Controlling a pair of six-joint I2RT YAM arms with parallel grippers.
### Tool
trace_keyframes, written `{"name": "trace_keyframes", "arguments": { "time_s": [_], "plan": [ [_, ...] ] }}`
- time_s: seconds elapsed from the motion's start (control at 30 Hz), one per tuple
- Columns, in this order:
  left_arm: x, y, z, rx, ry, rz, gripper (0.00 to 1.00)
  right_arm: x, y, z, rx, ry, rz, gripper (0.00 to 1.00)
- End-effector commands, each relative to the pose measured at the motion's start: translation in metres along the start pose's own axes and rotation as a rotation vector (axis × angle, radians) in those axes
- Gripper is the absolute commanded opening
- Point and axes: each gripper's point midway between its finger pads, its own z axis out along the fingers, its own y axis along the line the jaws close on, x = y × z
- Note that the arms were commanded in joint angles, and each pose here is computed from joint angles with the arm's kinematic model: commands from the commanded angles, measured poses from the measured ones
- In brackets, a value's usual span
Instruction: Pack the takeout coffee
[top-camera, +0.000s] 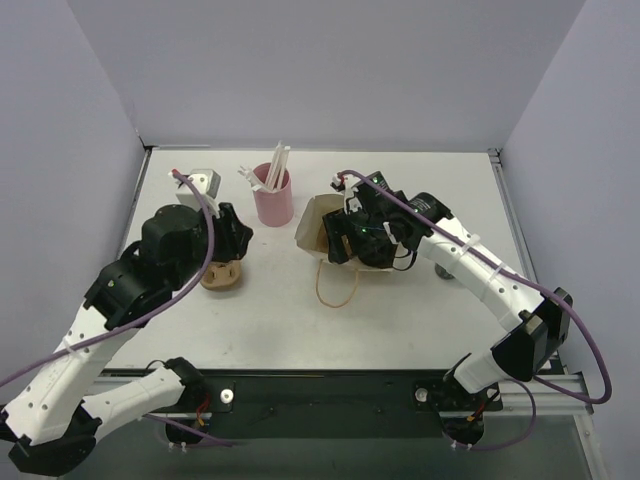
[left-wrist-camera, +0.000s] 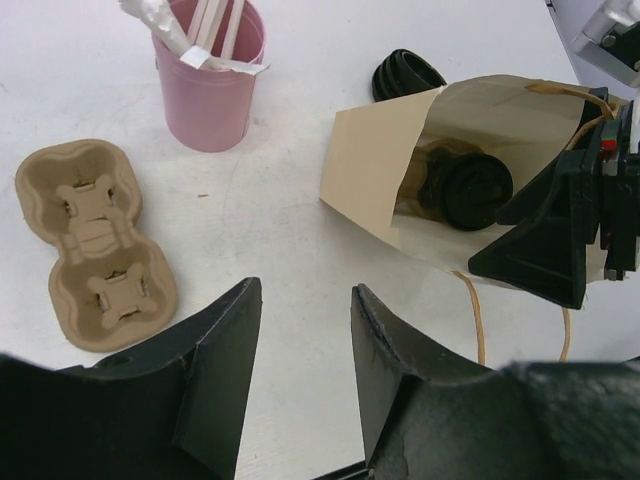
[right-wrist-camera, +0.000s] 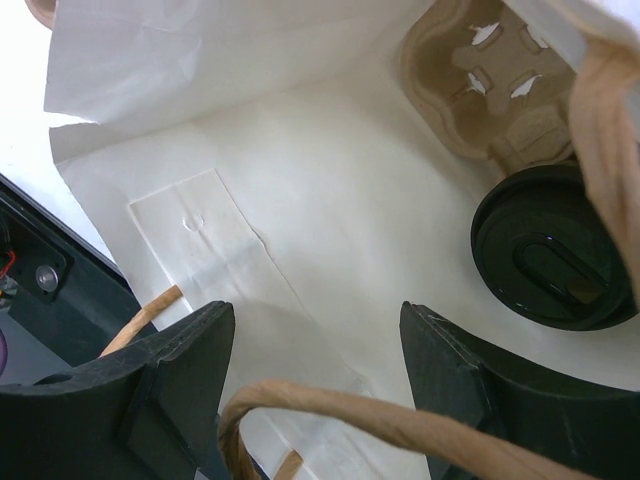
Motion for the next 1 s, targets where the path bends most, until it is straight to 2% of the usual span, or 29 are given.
{"name": "trace_keyframes", "arguments": {
  "time_s": [0.0,0.27,0.5,0.6,0.7,0.97],
  "plan": [
    [-0.021,-0.029,0.029,0.093,-0.078,0.016,0.51,-0.008,-0.001,-0.012,-0.010,-0.020,0.026,0.67],
    [-0.021,-0.073,0.071,0.237,-0.066,-0.011,0.51,-0.003,-0.007,-0.015,-0.024,-0.008,0.048,0.67],
    [-0.009,-0.087,0.099,0.270,-0.040,0.005,0.51,-0.004,-0.010,-0.018,-0.046,-0.010,0.061,0.67],
    [-0.004,-0.091,0.110,0.276,-0.022,0.018,0.48,-0.007,-0.010,-0.020,-0.059,-0.015,0.065,0.67],
    [-0.002,-0.097,0.119,0.288,-0.011,0.020,0.39,-0.009,-0.010,-0.024,-0.078,-0.017,0.074,0.65],
    [0.011,-0.100,0.139,0.284,0.038,0.034,0.34,-0.020,-0.006,-0.033,-0.135,-0.039,0.090,0.61]
  ]
}}
